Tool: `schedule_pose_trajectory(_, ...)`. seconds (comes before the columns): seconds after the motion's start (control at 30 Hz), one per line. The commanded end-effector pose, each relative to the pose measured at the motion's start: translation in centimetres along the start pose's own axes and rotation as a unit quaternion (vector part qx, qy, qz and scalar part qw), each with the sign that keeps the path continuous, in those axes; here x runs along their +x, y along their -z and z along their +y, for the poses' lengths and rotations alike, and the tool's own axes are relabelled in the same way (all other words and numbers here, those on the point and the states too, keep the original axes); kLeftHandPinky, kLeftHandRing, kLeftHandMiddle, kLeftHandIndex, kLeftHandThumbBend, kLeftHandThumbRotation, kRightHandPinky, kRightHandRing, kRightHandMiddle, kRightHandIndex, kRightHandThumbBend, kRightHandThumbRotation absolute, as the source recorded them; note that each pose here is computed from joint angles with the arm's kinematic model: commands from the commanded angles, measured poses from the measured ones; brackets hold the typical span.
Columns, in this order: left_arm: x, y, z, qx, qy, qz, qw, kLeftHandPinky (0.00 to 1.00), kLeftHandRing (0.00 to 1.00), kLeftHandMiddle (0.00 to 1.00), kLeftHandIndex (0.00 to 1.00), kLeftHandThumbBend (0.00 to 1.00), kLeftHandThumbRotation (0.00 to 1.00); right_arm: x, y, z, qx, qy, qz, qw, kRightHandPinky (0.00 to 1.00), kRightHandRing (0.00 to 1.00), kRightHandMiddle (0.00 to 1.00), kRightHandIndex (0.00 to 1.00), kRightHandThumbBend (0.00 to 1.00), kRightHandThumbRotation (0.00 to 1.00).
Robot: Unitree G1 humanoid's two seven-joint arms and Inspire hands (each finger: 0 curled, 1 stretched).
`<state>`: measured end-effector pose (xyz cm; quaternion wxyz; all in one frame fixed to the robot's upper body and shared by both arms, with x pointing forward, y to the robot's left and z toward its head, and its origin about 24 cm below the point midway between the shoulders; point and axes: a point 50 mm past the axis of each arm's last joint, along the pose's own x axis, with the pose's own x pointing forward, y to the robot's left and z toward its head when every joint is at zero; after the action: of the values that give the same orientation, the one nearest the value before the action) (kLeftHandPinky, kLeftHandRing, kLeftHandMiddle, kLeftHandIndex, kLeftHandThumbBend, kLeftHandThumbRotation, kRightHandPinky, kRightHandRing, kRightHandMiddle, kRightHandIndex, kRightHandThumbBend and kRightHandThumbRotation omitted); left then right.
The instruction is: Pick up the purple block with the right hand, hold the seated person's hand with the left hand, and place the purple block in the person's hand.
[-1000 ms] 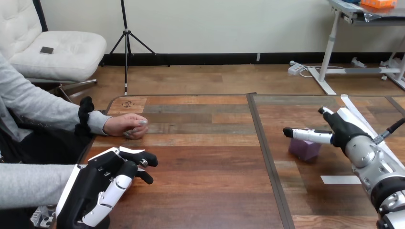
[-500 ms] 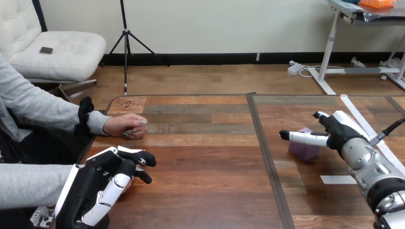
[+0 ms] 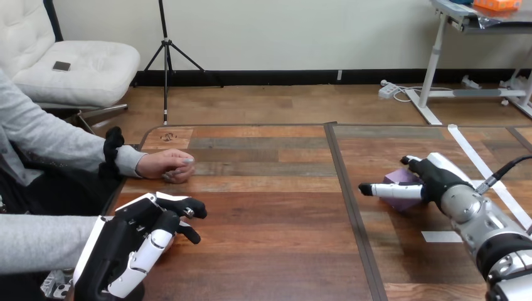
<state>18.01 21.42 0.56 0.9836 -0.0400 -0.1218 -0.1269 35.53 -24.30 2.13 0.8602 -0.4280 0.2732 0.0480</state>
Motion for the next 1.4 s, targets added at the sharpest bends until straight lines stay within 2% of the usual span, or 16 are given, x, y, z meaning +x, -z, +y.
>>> schedule_pose_trajectory(0.0, 1.65, -1.3, 0.58, 0.009, 0.006, -0.036, 0.9993, 0.44, 0.63, 0.61, 0.49, 0.62, 0.53, 0.1, -2.02, -0.78, 0.004, -0.009, -0.019, 0.9998, 0.76, 0.91, 0.99, 0.98, 1.0, 0.5)
schedule_pose_trajectory(0.13, 1.69, -1.31, 0.66, 0.011, 0.003, -0.043, 0.999, 0.44, 0.62, 0.6, 0.49, 0.63, 0.51, 0.07, -2.11, -0.84, -0.009, -0.023, -0.025, 0.9994, 0.73, 0.88, 0.98, 0.97, 1.0, 0.45)
schedule_pose_trajectory(0.4, 1.55, -1.41, 0.86, 0.02, -0.001, -0.043, 0.9989, 0.44, 0.6, 0.6, 0.49, 0.63, 0.48, 0.07, -2.08, -0.74, -0.038, -0.018, -0.024, 0.9988, 0.64, 0.79, 0.89, 0.91, 1.0, 0.37)
schedule_pose_trajectory(0.7, 1.38, -1.39, 0.63, 0.028, -0.009, -0.046, 0.9985, 0.44, 0.6, 0.59, 0.47, 0.6, 0.52, 0.07, -1.76, -0.31, -0.053, -0.005, -0.03, 0.9981, 0.53, 0.65, 0.74, 0.78, 1.0, 0.21)
schedule_pose_trajectory(0.97, 1.36, -1.43, 0.51, 0.035, -0.003, -0.042, 0.9985, 0.44, 0.6, 0.59, 0.46, 0.6, 0.55, 0.05, -1.62, -0.09, -0.049, 0.001, -0.036, 0.9982, 0.53, 0.61, 0.68, 0.7, 1.0, 0.09)
schedule_pose_trajectory(1.1, 1.47, -1.42, 0.65, 0.033, -0.002, -0.05, 0.9982, 0.44, 0.59, 0.58, 0.46, 0.58, 0.54, 0.03, -1.48, -0.05, -0.044, 0.002, -0.039, 0.9983, 0.52, 0.58, 0.64, 0.66, 1.0, 0.04)
schedule_pose_trajectory(1.2, 1.54, -1.57, 0.78, 0.033, -0.002, -0.051, 0.9982, 0.43, 0.58, 0.58, 0.46, 0.54, 0.51, 0.02, -1.41, -0.02, -0.046, 0.005, -0.041, 0.9981, 0.51, 0.57, 0.63, 0.64, 1.0, 0.02)
schedule_pose_trajectory(1.37, 1.52, -1.96, 0.98, 0.03, 0.001, -0.044, 0.9986, 0.41, 0.58, 0.57, 0.46, 0.44, 0.35, 0.01, -1.32, -0.03, -0.049, 0.009, -0.041, 0.9979, 0.5, 0.55, 0.61, 0.61, 0.98, 0.01)
